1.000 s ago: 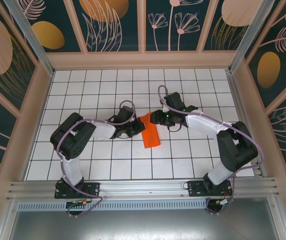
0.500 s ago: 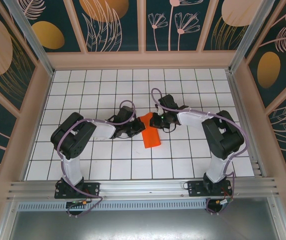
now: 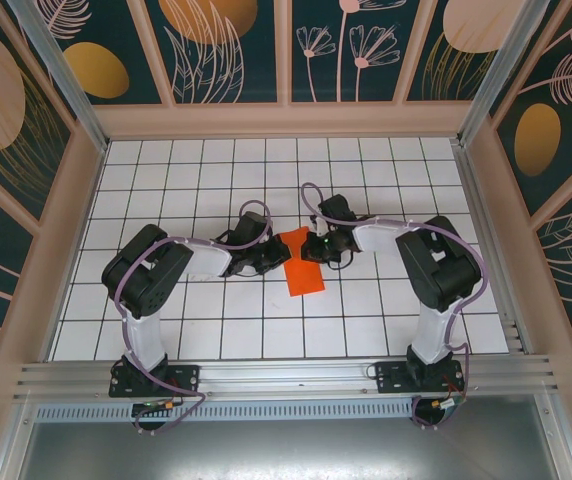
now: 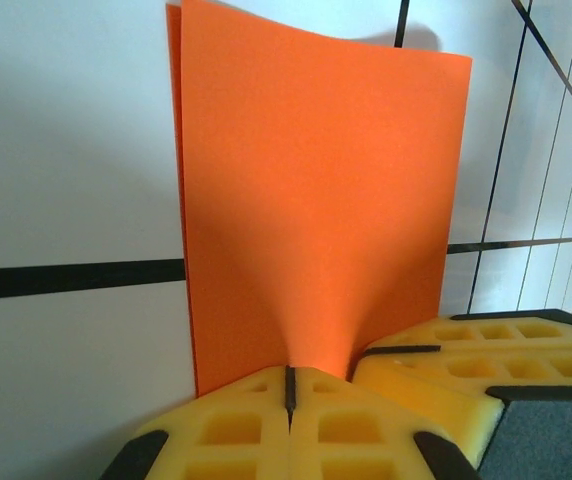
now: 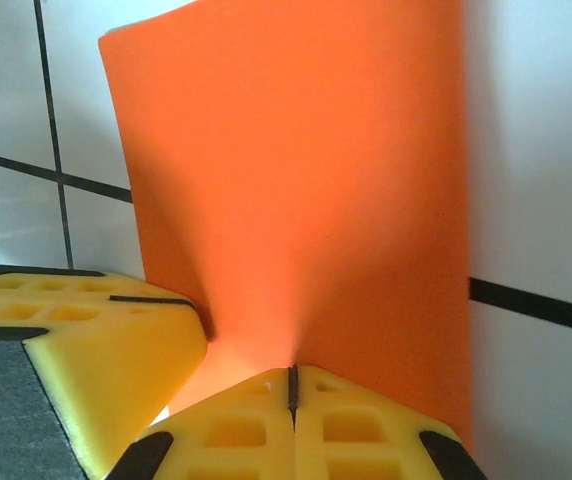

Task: Fold a paper plane with a square sheet of paper (pick it up from the middle)
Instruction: Fold the square sheet of paper in half at the center of the table.

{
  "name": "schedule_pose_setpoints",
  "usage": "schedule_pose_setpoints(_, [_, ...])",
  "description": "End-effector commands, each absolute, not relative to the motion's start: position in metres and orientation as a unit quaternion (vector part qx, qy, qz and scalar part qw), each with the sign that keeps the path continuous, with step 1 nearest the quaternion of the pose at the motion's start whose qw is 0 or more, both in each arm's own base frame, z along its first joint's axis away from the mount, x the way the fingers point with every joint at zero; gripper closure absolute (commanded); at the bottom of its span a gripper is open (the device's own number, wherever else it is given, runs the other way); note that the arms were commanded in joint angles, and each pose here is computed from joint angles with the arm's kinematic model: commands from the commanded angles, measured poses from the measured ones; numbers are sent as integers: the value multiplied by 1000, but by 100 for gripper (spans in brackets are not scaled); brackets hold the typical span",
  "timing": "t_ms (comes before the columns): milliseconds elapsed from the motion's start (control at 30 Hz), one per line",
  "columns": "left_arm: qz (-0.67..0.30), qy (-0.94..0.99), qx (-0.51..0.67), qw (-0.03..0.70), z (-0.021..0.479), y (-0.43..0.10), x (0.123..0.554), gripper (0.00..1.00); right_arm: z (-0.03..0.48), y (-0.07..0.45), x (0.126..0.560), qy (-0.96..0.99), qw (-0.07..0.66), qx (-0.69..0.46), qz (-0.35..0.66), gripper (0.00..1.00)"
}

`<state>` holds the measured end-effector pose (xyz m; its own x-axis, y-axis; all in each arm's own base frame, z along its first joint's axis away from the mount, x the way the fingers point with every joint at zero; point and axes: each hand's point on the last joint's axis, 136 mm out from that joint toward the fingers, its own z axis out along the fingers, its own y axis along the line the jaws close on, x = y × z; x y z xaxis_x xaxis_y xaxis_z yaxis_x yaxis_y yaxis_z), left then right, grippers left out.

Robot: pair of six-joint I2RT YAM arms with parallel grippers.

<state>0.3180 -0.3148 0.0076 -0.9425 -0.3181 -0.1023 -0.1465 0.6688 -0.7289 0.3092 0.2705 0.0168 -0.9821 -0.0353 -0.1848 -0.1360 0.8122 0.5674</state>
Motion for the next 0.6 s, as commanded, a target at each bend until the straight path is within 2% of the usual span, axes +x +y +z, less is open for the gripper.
schedule_pose_setpoints(0, [-210, 961, -181, 8, -92, -249, 252, 100, -11, 241, 300, 961, 62, -37, 266, 100])
schedule_pose_setpoints(333, [-204, 962, -182, 4, -97, -243, 244, 100, -8, 186, 290, 962, 82, 11, 261, 100])
schedule_pose_setpoints(567, [-209, 962, -175, 6, -95, -245, 245, 100, 48, 212, 312, 932, 145, -10, 331, 100])
